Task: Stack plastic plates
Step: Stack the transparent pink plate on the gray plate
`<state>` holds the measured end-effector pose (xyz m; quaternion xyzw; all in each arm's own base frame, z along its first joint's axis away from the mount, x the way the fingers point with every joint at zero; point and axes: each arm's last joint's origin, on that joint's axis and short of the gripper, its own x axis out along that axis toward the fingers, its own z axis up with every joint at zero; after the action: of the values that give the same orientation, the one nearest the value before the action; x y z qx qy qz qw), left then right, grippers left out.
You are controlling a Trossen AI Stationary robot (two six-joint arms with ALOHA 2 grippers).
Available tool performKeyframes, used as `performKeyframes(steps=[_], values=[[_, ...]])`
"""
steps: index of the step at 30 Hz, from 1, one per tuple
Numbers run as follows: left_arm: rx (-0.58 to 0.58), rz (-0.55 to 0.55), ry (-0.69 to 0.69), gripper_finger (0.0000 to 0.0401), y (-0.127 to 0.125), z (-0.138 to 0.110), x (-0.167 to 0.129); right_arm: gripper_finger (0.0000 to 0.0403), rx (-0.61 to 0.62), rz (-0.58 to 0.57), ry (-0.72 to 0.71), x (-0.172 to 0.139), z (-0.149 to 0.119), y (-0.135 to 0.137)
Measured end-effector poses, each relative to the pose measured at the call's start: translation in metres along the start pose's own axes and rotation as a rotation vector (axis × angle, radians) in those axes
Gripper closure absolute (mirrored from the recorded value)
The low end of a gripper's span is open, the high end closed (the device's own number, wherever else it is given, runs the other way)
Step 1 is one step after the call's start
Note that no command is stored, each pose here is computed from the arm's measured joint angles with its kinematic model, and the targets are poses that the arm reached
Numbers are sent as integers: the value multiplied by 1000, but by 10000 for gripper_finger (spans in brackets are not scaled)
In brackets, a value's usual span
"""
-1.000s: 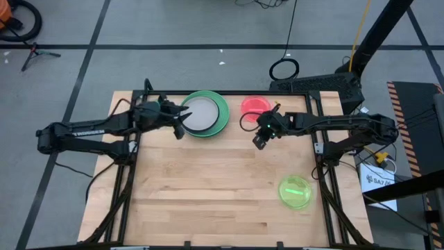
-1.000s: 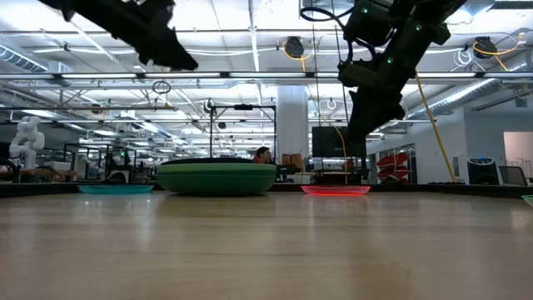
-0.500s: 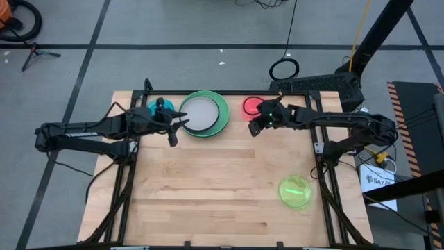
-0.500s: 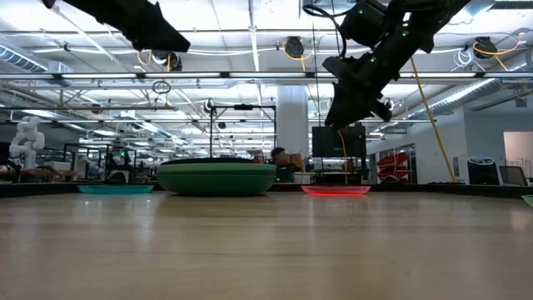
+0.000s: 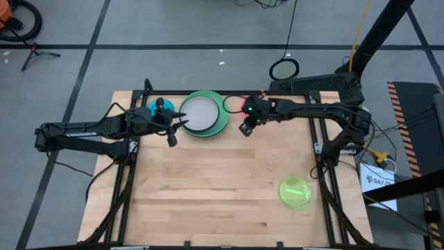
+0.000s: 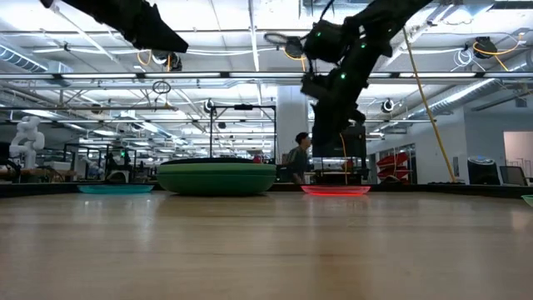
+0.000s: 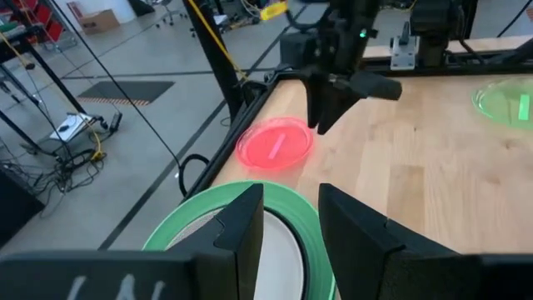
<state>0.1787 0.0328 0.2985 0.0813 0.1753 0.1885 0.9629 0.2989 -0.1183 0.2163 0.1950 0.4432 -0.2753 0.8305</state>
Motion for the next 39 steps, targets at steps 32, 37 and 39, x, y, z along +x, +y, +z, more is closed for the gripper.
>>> performKeyframes(steps=[32, 37, 39], values=[[2, -14, 74, 277, -2, -7, -1, 310, -382, -74, 216, 70, -14, -43], [2, -14, 74, 277, -2, -7, -1, 310, -363, -76, 216, 74, -21, -44], [2, -14, 74, 277, -2, -7, -1, 310, -362, -80, 212, 74, -21, -45]])
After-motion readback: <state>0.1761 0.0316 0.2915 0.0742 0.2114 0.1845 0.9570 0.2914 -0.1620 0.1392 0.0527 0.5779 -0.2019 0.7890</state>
